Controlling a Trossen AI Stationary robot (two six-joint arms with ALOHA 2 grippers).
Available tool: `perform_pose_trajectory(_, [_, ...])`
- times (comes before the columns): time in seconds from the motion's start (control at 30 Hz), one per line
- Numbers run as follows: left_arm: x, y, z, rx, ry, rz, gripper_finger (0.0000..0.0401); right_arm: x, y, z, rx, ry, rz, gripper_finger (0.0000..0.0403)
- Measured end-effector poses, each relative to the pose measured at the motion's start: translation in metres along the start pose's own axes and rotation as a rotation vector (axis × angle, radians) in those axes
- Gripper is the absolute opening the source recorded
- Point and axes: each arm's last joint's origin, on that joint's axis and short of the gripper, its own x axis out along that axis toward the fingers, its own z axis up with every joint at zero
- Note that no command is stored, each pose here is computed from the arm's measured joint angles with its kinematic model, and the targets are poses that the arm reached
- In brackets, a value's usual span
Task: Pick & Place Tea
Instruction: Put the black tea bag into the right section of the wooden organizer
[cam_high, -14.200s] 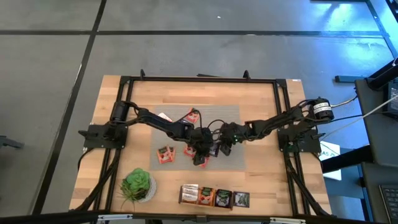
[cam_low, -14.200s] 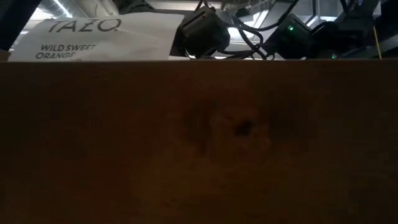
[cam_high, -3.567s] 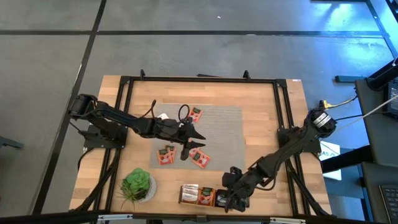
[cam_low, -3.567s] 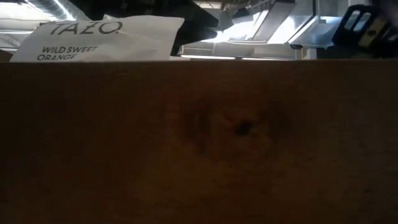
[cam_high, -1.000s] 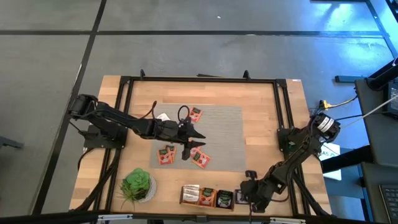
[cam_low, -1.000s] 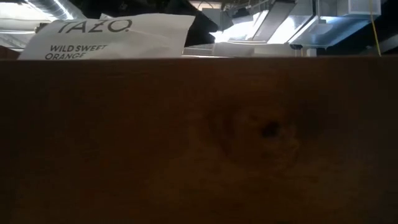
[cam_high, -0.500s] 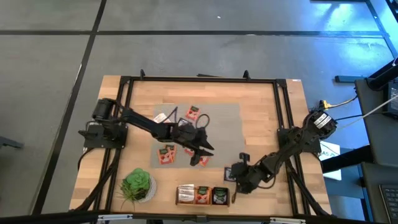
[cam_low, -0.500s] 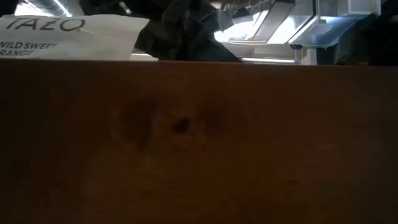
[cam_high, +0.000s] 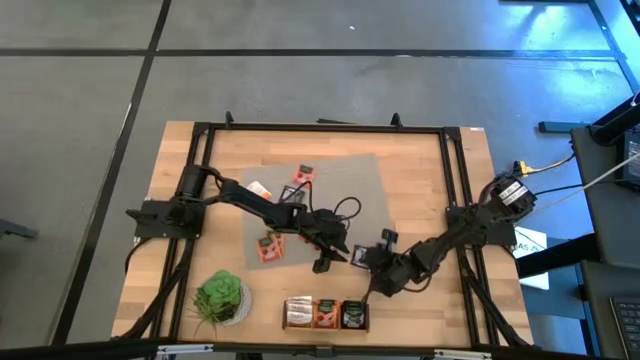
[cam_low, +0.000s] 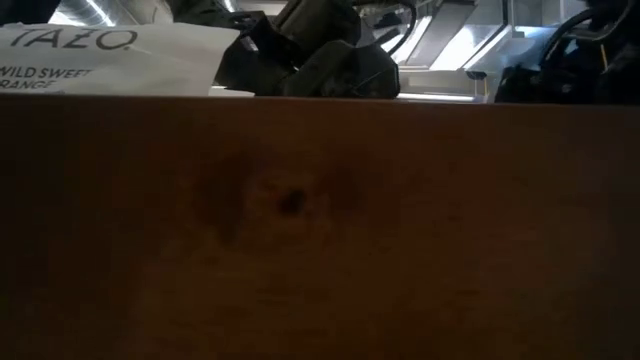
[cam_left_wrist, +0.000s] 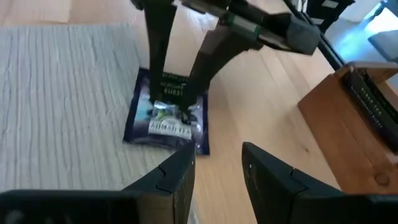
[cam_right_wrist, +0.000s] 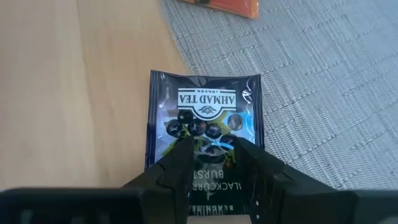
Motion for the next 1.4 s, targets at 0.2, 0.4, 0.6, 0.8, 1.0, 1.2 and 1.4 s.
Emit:
perform_pose_trajectory(0.2, [0.000, 0.000, 0.001, 0.002, -0.008, 0.002, 0.0128, 0.009, -0.008, 0.014, -0.017, -0.044, 0.001, 0.0122])
perform_pose_trajectory(0.4, [0.006, 0.006, -0.009, -0.002, 0.029, 0.087, 0.0128, 0.021, -0.022, 0.032, -0.011, -0.087, -0.011, 0.0122])
perform_pose_trajectory(0.6, [0.009, 0.017, -0.020, -0.024, 0.090, 0.163, 0.0127, 0.023, -0.029, 0.040, -0.014, -0.075, 0.040, 0.0122])
perform_pose_trajectory(0.8, [0.008, 0.017, -0.021, -0.034, 0.105, 0.162, 0.0128, 0.000, -0.036, 0.050, 0.183, -0.043, 0.100, 0.0122])
perform_pose_trajectory(1.0, [0.006, 0.016, -0.019, -0.015, 0.112, 0.144, 0.0127, -0.017, -0.037, 0.053, 0.161, 0.031, 0.274, 0.0122])
perform_pose_trajectory(1.2, [-0.002, 0.015, -0.013, 0.054, 0.117, 0.201, 0.0127, -0.017, -0.036, 0.056, 0.246, 0.027, 0.306, 0.0122])
perform_pose_trajectory(1.4, [-0.002, 0.018, -0.021, 0.046, 0.173, 0.300, 0.0128, -0.013, -0.044, 0.055, 0.367, 0.063, 0.274, 0.0151])
